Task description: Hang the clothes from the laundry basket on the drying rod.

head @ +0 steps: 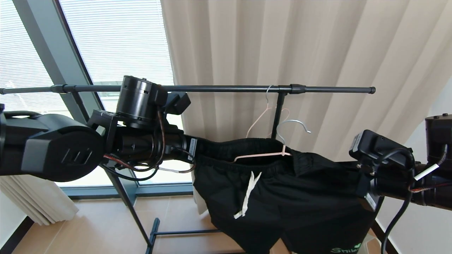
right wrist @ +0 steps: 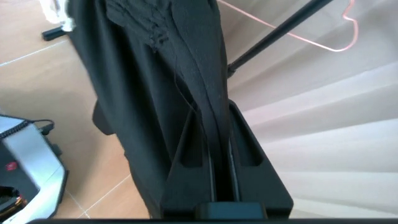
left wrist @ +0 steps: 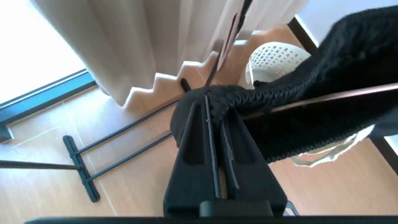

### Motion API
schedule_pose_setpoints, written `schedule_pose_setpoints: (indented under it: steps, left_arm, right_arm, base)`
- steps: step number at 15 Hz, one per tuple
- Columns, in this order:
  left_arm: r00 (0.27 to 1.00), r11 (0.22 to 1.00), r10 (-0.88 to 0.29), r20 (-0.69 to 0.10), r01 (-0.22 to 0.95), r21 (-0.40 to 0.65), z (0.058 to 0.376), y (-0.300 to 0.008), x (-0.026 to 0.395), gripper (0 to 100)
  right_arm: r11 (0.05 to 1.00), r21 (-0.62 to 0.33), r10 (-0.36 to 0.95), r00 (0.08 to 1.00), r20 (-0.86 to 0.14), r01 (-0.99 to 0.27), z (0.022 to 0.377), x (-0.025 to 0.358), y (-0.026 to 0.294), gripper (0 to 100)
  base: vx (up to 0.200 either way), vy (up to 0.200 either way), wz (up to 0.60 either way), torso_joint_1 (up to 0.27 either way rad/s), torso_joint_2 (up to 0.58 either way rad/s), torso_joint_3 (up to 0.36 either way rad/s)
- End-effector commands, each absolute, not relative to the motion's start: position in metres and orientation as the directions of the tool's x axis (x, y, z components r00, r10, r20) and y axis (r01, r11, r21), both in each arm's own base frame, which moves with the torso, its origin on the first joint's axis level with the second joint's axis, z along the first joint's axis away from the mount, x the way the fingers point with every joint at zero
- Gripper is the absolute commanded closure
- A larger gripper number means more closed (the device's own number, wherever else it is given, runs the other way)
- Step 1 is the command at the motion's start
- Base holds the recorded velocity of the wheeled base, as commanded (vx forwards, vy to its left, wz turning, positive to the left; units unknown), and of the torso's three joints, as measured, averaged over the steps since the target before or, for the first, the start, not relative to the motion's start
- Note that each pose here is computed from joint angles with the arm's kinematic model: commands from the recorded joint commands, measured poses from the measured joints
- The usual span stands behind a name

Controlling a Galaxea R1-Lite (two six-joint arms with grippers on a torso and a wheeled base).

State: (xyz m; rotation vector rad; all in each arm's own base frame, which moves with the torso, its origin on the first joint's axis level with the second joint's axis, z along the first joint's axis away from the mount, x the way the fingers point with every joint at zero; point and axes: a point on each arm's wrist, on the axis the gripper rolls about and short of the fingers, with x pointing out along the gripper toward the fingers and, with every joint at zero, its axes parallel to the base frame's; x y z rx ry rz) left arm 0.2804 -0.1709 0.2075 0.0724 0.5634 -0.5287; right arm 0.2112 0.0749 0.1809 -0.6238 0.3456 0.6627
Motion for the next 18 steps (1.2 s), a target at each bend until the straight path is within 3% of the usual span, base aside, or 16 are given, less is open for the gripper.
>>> schedule_pose_setpoints:
  steps: [1, 4, 9, 18]
  left_arm:
    - [0.709, 0.846, -0.483, -0.514, 0.528, -0.067, 0.219, -0.185, 0.271, 100]
    - [0.683, 0.824, -0.495, -0.537, 0.565, -0.040, 0.223, -0.202, 0.251, 100]
    - [0.675, 0.811, -0.511, -0.532, 0.583, -0.040, 0.227, -0.208, 0.246, 100]
    - [0.746, 0.851, -0.489, -0.453, 0.521, -0.061, 0.255, -0.206, 0.248, 100]
  right_arm:
    - [0.618, -0.419, 0.458, 0.738, -0.496, -0.665, 0.174, 0.220, 0.078, 100]
    - [0.638, -0.410, 0.475, 0.753, -0.456, -0.651, 0.172, 0.229, 0.083, 100]
    - [0.699, -0.307, 0.518, 0.753, -0.405, -0.646, 0.175, 0.228, 0.095, 100]
    - [0.659, -0.292, 0.551, 0.709, -0.440, -0.693, 0.164, 0.224, 0.108, 100]
  base:
    - [0.000, 0.000, 0.00, 0.000, 0.00, 0.000]
    - [0.000, 0.000, 0.00, 0.000, 0.00, 0.000]
    - [0.000, 0.000, 0.00, 0.000, 0.00, 0.000]
    - [0.000, 0.000, 0.00, 0.000, 0.00, 0.000]
